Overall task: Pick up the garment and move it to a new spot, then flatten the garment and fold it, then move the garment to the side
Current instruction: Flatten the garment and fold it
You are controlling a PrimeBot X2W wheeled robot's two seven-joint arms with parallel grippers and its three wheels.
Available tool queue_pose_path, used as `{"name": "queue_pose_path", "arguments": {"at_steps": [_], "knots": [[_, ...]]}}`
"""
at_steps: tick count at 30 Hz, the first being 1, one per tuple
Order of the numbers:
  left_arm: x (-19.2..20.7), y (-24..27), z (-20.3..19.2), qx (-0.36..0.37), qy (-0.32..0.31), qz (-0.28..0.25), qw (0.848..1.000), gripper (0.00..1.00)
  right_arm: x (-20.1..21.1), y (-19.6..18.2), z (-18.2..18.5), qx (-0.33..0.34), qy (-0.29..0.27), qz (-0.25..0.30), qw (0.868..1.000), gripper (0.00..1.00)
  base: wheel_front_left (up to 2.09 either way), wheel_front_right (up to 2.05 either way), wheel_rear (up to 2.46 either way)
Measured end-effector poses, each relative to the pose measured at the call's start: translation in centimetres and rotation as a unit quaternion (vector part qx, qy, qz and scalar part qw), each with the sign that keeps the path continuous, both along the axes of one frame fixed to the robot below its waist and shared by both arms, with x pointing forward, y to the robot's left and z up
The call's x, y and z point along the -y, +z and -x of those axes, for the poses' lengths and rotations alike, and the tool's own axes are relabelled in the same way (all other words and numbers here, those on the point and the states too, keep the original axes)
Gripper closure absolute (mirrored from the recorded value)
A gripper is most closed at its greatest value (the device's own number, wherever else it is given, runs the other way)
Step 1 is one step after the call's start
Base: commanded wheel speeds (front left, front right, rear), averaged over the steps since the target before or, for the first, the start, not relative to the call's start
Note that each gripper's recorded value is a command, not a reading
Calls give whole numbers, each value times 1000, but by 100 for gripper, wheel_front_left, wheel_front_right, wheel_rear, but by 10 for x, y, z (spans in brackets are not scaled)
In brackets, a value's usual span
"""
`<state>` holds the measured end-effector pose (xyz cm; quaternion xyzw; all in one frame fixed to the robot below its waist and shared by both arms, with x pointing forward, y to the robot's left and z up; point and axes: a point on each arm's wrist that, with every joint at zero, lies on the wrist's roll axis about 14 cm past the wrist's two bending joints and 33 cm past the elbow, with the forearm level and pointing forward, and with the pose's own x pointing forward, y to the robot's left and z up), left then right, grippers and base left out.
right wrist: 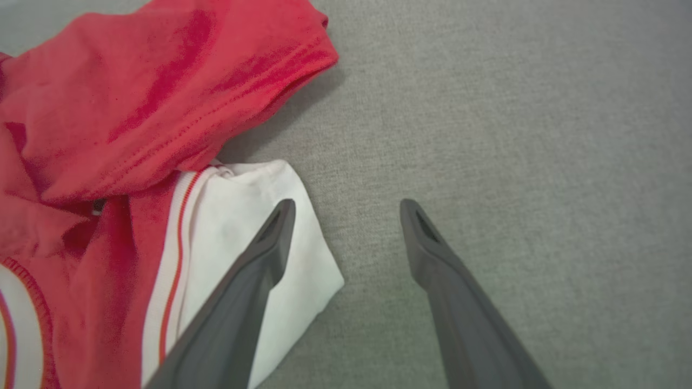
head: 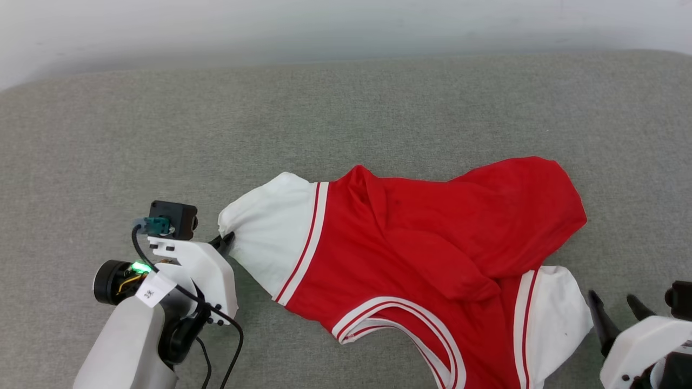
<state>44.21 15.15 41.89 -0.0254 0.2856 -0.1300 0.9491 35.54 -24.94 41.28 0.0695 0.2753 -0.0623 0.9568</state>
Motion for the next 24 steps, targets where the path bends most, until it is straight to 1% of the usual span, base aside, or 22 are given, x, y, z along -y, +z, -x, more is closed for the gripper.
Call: {"name": "queue_pose_path", "arguments": {"at_steps": [3, 7, 11, 13, 14, 15, 17, 18, 19, 20, 24], "knots": [[-4, 9, 2, 24, 11, 5, 1000, 100, 5, -16, 12, -58, 4, -6, 998, 0, 0, 0, 0], [-6, 18, 6, 41, 16, 9, 999, 100, -2, -30, 18, -110, 24, -16, 993, 0, 0, 0, 0], [-5, 23, 10, 48, 16, 11, 999, 100, -16, -38, 15, -142, 53, -23, 988, 0, 0, 0, 0], [-5, 22, 12, 46, 16, 12, 999, 100, -23, -44, 18, -165, 68, -28, 984, 0, 0, 0, 0], [-5, 22, 12, 46, 16, 12, 999, 100, -23, -44, 18, -165, 68, -28, 984, 0, 0, 0, 0], [-5, 22, 14, 45, 16, 13, 999, 100, -29, -52, 22, -193, 79, -37, 977, 0, 0, 0, 0], [-5, 22, 15, 45, 17, 14, 999, 100, -32, -56, 26, -215, 82, -44, 972, 0, 0, 0, 0], [-6, 22, 15, 44, 17, 14, 999, 100, -33, -58, 28, -225, 84, -45, 970, 54, 0, 0, 0], [-6, 21, 15, 44, 18, 13, 999, 100, -34, -60, 30, -232, 86, -51, 968, 85, 0, 0, 0], [-7, 21, 15, 44, 18, 13, 999, 100, -35, -60, 30, -235, 86, -55, 967, 100, 0, 0, 0], [-7, 21, 18, 43, 19, 16, 999, 100, -38, -57, 31, -237, 88, -63, 965, 100, 0, 0, 0]]}}
